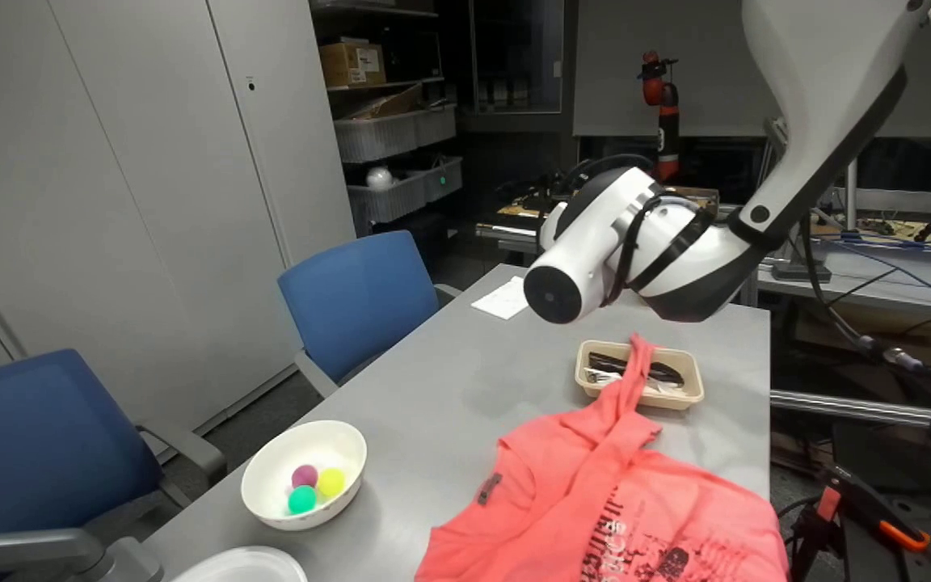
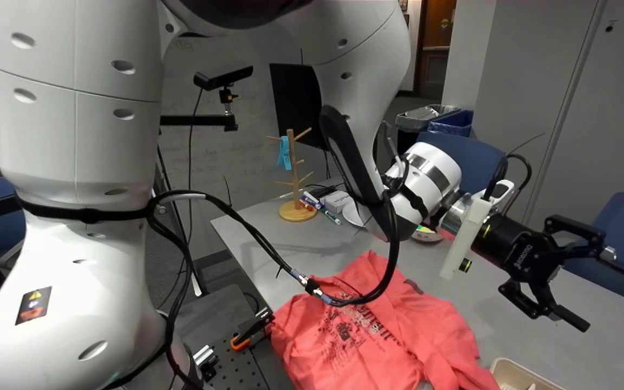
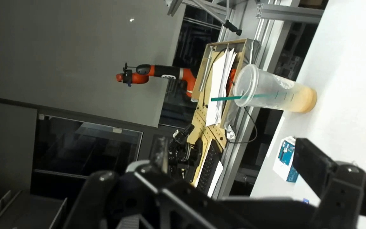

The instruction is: Unfold the sweatshirt on the table

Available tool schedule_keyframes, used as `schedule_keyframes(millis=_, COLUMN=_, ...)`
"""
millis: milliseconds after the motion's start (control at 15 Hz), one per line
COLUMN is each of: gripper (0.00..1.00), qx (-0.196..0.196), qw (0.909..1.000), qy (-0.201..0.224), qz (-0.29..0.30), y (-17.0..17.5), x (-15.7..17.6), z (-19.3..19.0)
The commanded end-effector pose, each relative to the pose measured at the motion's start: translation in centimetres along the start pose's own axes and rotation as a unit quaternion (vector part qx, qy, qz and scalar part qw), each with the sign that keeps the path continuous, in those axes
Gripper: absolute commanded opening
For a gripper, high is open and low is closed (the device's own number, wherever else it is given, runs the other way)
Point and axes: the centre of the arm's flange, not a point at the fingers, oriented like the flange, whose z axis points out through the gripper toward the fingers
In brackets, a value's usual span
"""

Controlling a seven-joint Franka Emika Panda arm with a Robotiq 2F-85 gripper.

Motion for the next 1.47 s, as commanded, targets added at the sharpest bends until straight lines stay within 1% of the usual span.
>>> schedule_keyframes(millis=0, gripper=1.00, qx=0.061, qw=0.9980, qy=-0.012, qz=0.012, y=4.7, x=0.1, z=-1.9)
schedule_keyframes(millis=133, gripper=1.00, qx=0.100, qw=0.9946, qy=-0.024, qz=0.017, y=6.8, x=-0.2, z=-2.7)
schedule_keyframes(millis=267, gripper=1.00, qx=0.142, qw=0.9892, qy=-0.028, qz=0.026, y=8.3, x=-0.7, z=-3.6)
schedule_keyframes(millis=400, gripper=1.00, qx=0.186, qw=0.9813, qy=-0.034, qz=0.038, y=8.9, x=-1.0, z=-4.5)
schedule_keyframes(millis=533, gripper=1.00, qx=0.232, qw=0.9705, qy=-0.048, qz=0.046, y=8.8, x=-1.2, z=-5.4)
schedule_keyframes(millis=667, gripper=1.00, qx=0.279, qw=0.9565, qy=-0.067, qz=0.054, y=7.7, x=-1.2, z=-6.1)
schedule_keyframes(millis=800, gripper=1.00, qx=0.316, qw=0.9435, qy=-0.075, qz=0.065, y=6.1, x=-1.1, z=-6.9)
schedule_keyframes(millis=1200, gripper=1.00, qx=0.417, qw=0.9051, qy=-0.067, qz=0.049, y=0.4, x=-1.0, z=-8.5)
schedule_keyframes(millis=1267, gripper=1.00, qx=0.433, qw=0.8993, qy=-0.051, qz=0.038, y=-0.3, x=-1.1, z=-8.7)
schedule_keyframes(millis=1333, gripper=1.00, qx=0.433, qw=0.9003, qy=-0.038, qz=0.021, y=-0.9, x=-1.2, z=-8.9)
schedule_keyframes(millis=1400, gripper=1.00, qx=0.412, qw=0.9084, qy=-0.057, qz=0.044, y=-0.2, x=-0.8, z=-8.8)
